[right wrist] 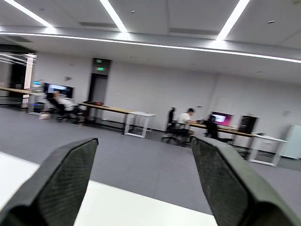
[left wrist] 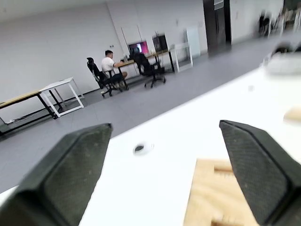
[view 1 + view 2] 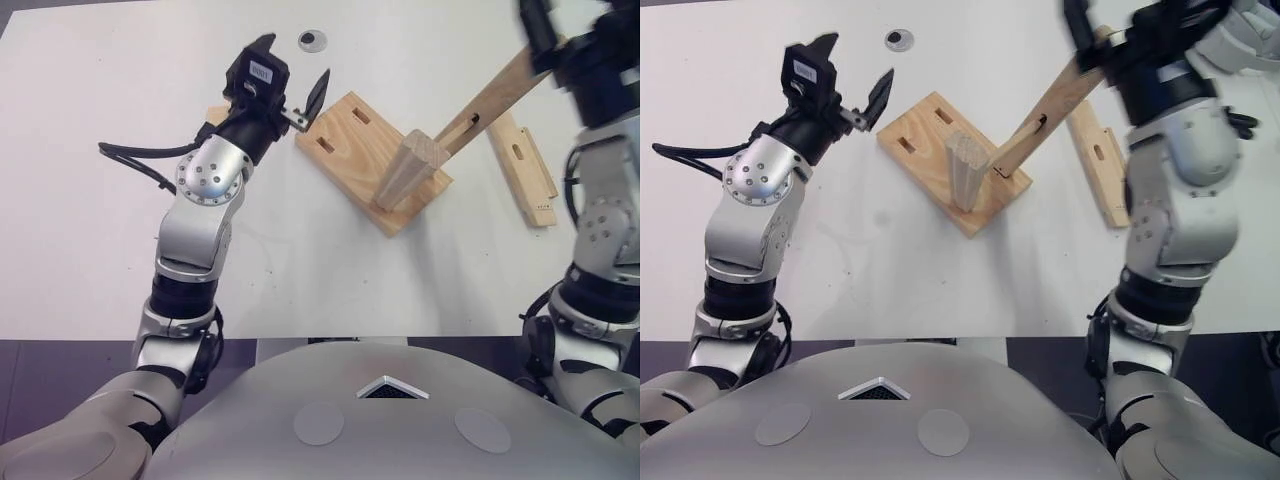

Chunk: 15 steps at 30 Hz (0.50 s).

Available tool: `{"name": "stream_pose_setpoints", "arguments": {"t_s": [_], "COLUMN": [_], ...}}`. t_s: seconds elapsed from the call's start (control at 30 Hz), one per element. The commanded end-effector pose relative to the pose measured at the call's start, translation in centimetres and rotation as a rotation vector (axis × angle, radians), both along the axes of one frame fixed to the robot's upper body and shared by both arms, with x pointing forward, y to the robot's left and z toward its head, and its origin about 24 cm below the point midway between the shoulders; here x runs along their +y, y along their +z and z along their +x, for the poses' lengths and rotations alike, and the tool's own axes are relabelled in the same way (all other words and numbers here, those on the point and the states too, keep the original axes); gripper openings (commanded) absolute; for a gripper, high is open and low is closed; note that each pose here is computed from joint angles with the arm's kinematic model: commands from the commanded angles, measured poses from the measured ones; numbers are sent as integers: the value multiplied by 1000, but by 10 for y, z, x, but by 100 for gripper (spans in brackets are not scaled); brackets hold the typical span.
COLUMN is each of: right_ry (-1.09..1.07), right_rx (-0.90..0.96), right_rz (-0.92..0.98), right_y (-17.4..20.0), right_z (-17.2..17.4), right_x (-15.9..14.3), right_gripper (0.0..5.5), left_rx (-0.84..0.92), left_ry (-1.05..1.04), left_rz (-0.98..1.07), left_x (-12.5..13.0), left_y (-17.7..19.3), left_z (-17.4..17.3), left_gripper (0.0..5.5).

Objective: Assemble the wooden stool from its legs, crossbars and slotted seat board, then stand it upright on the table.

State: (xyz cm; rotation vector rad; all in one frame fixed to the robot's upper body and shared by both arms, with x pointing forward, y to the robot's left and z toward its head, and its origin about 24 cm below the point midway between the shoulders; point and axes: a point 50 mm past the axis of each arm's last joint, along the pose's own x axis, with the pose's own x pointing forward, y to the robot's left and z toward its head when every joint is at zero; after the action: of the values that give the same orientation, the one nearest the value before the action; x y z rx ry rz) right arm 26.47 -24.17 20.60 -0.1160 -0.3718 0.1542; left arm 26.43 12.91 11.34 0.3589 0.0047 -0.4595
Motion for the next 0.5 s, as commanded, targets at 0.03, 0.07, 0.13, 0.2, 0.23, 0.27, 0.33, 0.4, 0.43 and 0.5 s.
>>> {"name": "stream_pose_setpoints", "arguments": {"t_s": [0.03, 0.07, 0.13, 0.2, 0.23, 0.27, 0.33, 0.4, 0.43, 0.5], "right_ry": [-188, -199, -187, -117, -79, -54, -6, 99, 177, 307], "right_rx": [42, 97, 264, 447, 500, 536, 618, 725, 764, 787], "right_rz": [-34, -69, -154, -276, -335, -364, -394, -506, -568, -604], "right_y": [-14, -29, -67, -109, -126, -137, -160, -186, -196, -203], "right_z": [2, 3, 6, 5, 4, 4, 7, 5, 0, -10], "right_x": [-37, -38, -37, -28, -23, -19, -12, -1, 5, 14], "right_gripper": [365, 365, 365, 365, 365, 365, 365, 365, 365, 365], "left_rx": [65, 90, 151, 244, 292, 331, 400, 454, 458, 439], "left_ry": [-1, -17, -76, -168, -207, -236, -279, -298, -292, -277], "left_rz": [117, 163, 249, 310, 335, 355, 393, 406, 400, 377], "left_x": [19, 24, 26, 21, 19, 17, 17, 17, 15, 7], "left_y": [-10, -14, -23, -33, -38, -41, -46, -52, -55, -61], "left_z": [-6, -9, -17, -27, -33, -38, -46, -49, -45, -32], "left_gripper": [419, 419, 419, 419, 419, 419, 419, 419, 419, 419]}}
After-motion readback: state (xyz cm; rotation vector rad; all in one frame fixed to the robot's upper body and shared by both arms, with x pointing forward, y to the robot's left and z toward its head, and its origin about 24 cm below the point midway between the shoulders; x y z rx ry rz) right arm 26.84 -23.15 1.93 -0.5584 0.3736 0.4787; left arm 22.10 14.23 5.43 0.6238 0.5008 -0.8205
